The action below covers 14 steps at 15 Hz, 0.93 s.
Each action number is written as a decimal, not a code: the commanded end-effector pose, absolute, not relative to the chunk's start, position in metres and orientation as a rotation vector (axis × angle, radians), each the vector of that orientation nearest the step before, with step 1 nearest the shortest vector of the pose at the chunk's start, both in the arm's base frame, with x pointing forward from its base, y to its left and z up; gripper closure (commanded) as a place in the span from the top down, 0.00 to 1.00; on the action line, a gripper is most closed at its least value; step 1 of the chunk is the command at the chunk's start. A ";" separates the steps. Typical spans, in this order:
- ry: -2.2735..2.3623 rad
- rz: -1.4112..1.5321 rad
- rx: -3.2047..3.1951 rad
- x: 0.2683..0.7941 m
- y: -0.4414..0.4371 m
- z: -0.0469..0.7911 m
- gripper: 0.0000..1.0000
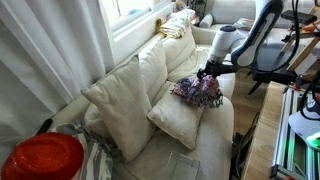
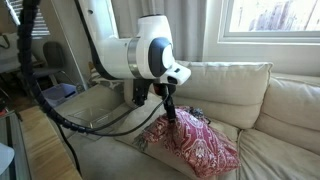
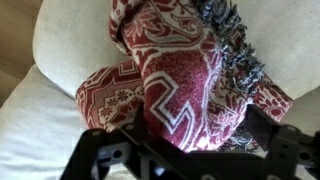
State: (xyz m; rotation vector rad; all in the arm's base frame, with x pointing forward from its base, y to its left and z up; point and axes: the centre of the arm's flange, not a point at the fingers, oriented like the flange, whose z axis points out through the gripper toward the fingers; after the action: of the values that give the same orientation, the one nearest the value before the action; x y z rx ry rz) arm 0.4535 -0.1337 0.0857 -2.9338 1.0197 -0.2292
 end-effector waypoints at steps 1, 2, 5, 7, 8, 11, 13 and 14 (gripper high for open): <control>0.921 -0.233 -2.992 0.452 -0.153 0.129 1.00; 0.892 -0.247 -3.000 0.451 -0.157 0.138 1.00; 0.774 -0.269 -3.007 0.447 -0.170 0.169 1.00; 0.722 -0.270 -2.994 0.443 -0.177 0.192 1.00; 0.690 -0.261 -2.985 0.441 -0.181 0.202 1.00; 0.602 -0.256 -2.958 0.435 -0.185 0.232 1.00; 0.536 -0.255 -2.940 0.435 -0.186 0.249 1.00; 0.504 -0.265 -2.942 0.436 -0.186 0.255 1.00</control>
State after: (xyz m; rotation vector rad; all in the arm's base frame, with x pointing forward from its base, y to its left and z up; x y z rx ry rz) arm 0.4496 -0.1727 0.2017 -2.9551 0.5857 -0.2930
